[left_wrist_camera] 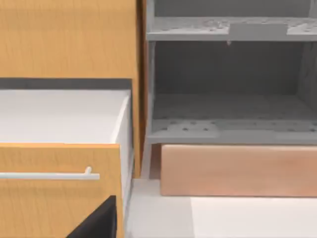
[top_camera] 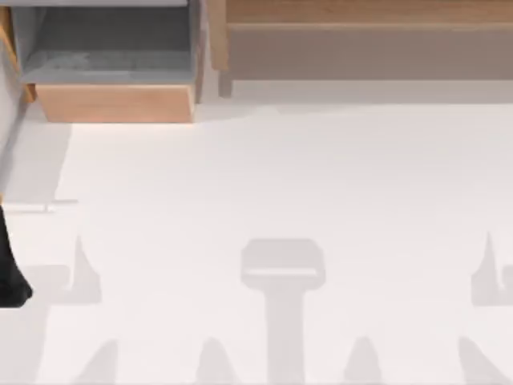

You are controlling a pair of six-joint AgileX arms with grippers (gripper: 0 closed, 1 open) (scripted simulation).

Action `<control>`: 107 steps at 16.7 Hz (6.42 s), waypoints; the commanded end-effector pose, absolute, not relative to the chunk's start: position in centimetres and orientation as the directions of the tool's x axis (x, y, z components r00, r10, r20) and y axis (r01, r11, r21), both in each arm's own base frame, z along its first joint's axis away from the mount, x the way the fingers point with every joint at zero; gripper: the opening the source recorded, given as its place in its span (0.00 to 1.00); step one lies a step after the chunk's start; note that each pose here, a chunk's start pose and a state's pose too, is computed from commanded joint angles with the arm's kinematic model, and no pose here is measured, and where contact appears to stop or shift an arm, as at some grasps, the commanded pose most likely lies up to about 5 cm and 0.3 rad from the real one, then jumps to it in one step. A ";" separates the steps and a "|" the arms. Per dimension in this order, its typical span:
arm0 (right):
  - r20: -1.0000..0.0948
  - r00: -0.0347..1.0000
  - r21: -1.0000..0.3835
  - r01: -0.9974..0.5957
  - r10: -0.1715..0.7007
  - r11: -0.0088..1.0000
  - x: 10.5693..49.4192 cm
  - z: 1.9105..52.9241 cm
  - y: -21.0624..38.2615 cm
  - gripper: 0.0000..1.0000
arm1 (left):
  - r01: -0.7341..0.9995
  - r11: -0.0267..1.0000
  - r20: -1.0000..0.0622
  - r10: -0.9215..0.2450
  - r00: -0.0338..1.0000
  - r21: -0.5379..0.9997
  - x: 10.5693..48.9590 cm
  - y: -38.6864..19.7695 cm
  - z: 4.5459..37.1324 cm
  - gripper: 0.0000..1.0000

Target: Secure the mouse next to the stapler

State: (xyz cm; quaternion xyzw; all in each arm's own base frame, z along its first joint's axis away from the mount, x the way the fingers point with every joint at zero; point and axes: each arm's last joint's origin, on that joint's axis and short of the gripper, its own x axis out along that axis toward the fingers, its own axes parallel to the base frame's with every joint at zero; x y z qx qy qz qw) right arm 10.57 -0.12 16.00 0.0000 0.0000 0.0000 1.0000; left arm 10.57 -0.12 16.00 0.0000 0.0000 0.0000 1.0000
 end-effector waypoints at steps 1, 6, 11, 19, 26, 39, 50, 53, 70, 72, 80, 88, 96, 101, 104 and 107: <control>0.000 1.000 0.000 0.000 0.000 1.000 10.6 16.0 -0.1 1.00 | 0.000 1.000 0.000 0.000 1.000 0.000 10.6 -0.1 16.0 1.00; 0.000 1.000 0.000 0.000 0.000 1.000 10.6 16.0 -0.1 1.00 | -0.027 0.999 -0.048 0.028 0.998 0.026 10.7 0.2 17.9 1.00; 0.000 1.000 0.000 0.000 0.000 1.000 10.6 16.0 -0.1 1.00 | -0.094 0.990 -0.214 0.115 0.970 0.107 12.5 1.6 24.3 1.00; 0.000 1.000 0.000 0.000 0.000 1.000 10.6 16.0 -0.1 1.00 | -0.109 0.972 -0.596 0.214 0.774 0.208 23.9 7.9 34.2 1.00; 0.000 1.000 0.000 0.000 0.000 1.000 10.6 16.0 -0.1 1.00 | -0.017 0.988 -0.866 0.141 0.479 0.152 37.4 15.5 31.4 1.00; 0.000 1.000 0.000 0.000 0.000 1.000 10.6 16.0 -0.1 1.00 | 0.099 0.995 -0.995 -0.010 0.102 0.000 48.5 17.5 17.1 1.00; 0.000 1.000 0.000 0.000 0.000 1.000 10.6 16.0 -0.1 1.00 | 0.094 0.996 -0.996 -0.010 0.091 -0.001 47.3 17.5 19.7 1.00; 0.000 1.000 0.000 0.000 0.000 1.000 10.6 16.0 -0.1 1.00 | 0.099 0.995 -0.995 -0.009 0.094 0.000 46.1 17.0 22.3 1.00; 0.000 1.000 0.000 0.000 0.000 1.000 10.6 16.0 -0.1 1.00 | 0.101 0.995 -0.995 -0.011 0.099 -0.001 48.9 17.5 13.9 1.00; 0.000 1.000 0.000 0.000 0.000 1.000 10.6 16.0 -0.1 1.00 | 0.101 0.995 -0.995 -0.011 0.099 -0.001 48.9 17.5 13.9 1.00; 0.000 1.000 0.000 0.000 0.000 1.000 10.6 16.0 -0.1 1.00 | 0.101 0.995 -0.995 -0.011 0.099 -0.001 48.9 17.5 13.9 0.55; 0.000 1.000 0.000 0.000 0.000 1.000 10.6 16.0 -0.1 1.00 | 0.101 0.995 -0.995 -0.011 0.099 -0.001 48.9 17.5 13.9 0.00; 0.000 1.000 0.000 0.000 0.000 1.000 10.6 16.0 -0.1 1.00 | 0.099 0.995 -0.995 -0.010 0.099 0.000 48.9 17.6 13.9 0.00; 0.000 1.000 0.000 0.000 0.000 1.000 10.6 16.0 -0.1 1.00 | 0.084 0.996 -0.992 -0.003 0.122 0.008 48.1 17.7 16.5 0.00; 0.000 1.000 0.000 0.000 0.000 1.000 10.6 16.0 -0.1 1.00 | 0.069 0.997 -0.987 0.013 0.158 0.024 46.9 17.4 19.6 0.00; 0.000 1.000 0.000 0.000 0.000 1.000 10.6 16.0 -0.1 1.00 | 0.055 0.997 -0.970 0.047 0.238 0.061 45.4 16.7 24.0 0.00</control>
